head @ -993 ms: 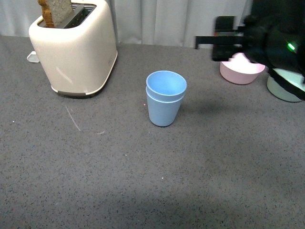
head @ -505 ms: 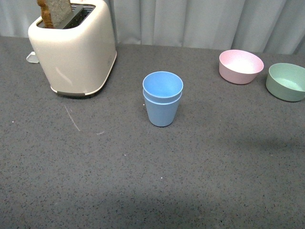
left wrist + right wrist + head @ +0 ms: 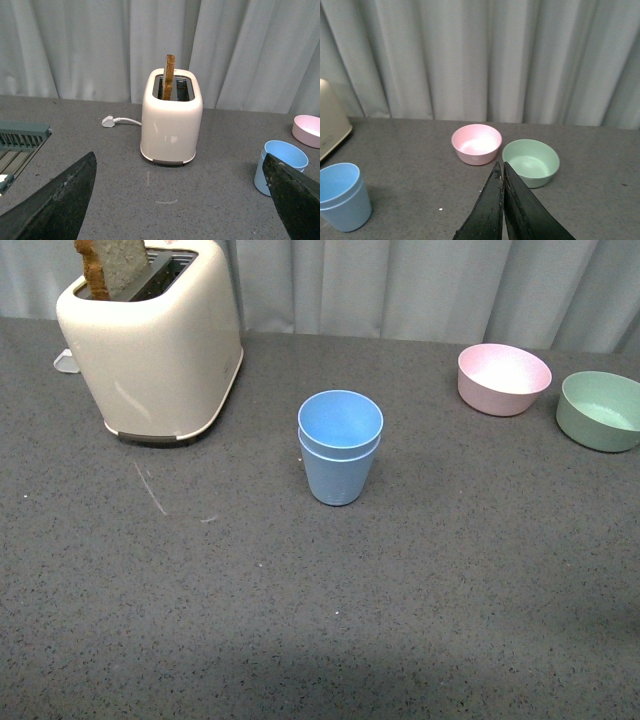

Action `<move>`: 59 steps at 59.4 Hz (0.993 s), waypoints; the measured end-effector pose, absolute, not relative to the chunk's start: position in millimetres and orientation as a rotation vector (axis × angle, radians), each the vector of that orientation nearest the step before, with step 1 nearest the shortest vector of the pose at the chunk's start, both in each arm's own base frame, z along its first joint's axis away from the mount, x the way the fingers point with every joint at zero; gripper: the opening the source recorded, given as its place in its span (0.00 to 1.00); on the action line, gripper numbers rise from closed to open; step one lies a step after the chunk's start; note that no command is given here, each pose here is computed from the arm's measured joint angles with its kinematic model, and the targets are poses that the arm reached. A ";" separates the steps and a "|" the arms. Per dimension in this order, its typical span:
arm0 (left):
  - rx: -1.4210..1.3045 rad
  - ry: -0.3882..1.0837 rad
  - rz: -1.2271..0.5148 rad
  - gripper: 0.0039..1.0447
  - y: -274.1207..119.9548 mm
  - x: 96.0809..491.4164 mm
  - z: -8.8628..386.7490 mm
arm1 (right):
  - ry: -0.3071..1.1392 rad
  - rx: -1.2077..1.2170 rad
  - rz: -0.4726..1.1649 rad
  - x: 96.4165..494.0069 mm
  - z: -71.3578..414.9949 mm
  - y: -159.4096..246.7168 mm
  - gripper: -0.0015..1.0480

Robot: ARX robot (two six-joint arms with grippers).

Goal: Stack blue cups with both arms

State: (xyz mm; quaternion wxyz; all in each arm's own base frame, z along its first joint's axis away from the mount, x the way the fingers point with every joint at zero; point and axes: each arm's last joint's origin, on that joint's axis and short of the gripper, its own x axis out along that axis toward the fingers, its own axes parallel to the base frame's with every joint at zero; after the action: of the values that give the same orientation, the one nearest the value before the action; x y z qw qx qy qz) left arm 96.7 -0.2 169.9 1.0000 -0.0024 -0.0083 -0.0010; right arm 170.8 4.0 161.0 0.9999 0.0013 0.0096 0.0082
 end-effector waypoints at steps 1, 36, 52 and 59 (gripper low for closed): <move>-0.005 -0.017 -0.002 0.94 -0.3 96.7 169.9 | 0.019 0.003 0.009 169.2 161.2 2.8 0.01; -0.005 -0.017 -0.002 0.94 -0.2 96.7 169.9 | 0.007 0.003 0.001 132.7 164.4 0.3 0.01; -0.005 -0.017 -0.002 0.94 -0.2 96.7 169.9 | -0.003 0.003 0.001 123.4 167.1 0.3 0.01; -0.005 -0.017 -0.002 0.94 -0.2 96.7 169.9 | -0.004 0.003 0.001 120.0 167.5 0.2 0.01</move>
State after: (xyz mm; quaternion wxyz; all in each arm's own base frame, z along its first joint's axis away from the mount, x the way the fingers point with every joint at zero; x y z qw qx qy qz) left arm 96.7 -0.2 169.9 1.0000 -0.0024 -0.0083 -0.0010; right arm 120.0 0.2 167.5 1.0000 0.0014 -0.0022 0.0004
